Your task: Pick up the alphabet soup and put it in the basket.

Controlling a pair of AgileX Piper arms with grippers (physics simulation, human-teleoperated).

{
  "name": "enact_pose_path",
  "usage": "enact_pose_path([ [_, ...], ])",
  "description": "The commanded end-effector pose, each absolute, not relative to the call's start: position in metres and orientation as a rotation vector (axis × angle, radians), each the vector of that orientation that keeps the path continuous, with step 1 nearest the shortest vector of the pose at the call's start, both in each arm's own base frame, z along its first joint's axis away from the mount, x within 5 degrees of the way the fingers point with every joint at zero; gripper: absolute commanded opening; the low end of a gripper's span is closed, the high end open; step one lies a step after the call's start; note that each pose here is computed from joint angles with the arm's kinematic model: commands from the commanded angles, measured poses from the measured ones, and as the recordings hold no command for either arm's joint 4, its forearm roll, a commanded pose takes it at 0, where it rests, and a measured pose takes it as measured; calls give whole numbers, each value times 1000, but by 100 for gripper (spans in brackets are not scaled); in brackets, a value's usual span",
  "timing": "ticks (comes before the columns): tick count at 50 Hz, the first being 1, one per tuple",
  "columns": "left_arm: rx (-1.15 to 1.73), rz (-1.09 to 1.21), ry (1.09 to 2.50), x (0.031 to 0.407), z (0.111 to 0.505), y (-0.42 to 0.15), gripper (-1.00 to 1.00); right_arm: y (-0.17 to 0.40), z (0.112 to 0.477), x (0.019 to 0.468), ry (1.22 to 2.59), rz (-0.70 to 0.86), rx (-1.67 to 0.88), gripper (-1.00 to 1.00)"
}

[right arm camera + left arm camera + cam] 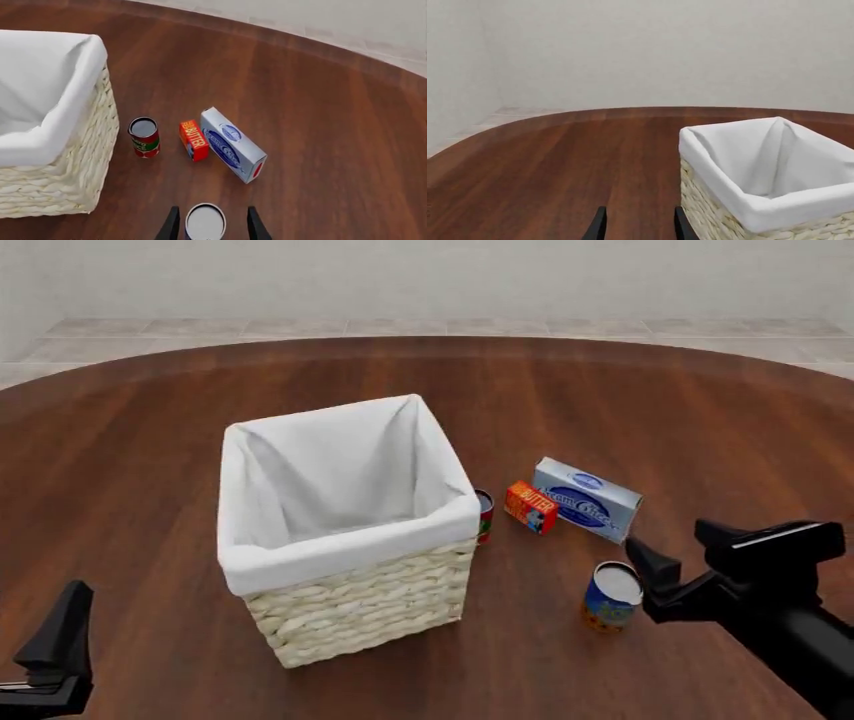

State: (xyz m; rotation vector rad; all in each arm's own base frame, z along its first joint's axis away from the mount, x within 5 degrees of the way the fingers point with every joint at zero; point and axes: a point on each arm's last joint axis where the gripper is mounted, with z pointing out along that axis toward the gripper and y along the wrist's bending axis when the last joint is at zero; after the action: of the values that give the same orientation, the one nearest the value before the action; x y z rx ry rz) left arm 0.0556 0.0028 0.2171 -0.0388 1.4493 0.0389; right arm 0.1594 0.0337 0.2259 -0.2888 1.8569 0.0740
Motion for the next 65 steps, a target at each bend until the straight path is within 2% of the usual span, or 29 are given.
enact_pose_path([
  [1, -38, 40, 1450, 56, 217, 3, 100, 32, 220, 160, 1874, 67, -285, 100],
  [37, -38, 43, 1447, 56, 217, 3, 100, 37, 191, 177, 1924, 75, -290, 100],
  [65, -38, 43, 1448, 56, 217, 3, 100, 40, 185, 178, 1943, 98, -282, 100],
])
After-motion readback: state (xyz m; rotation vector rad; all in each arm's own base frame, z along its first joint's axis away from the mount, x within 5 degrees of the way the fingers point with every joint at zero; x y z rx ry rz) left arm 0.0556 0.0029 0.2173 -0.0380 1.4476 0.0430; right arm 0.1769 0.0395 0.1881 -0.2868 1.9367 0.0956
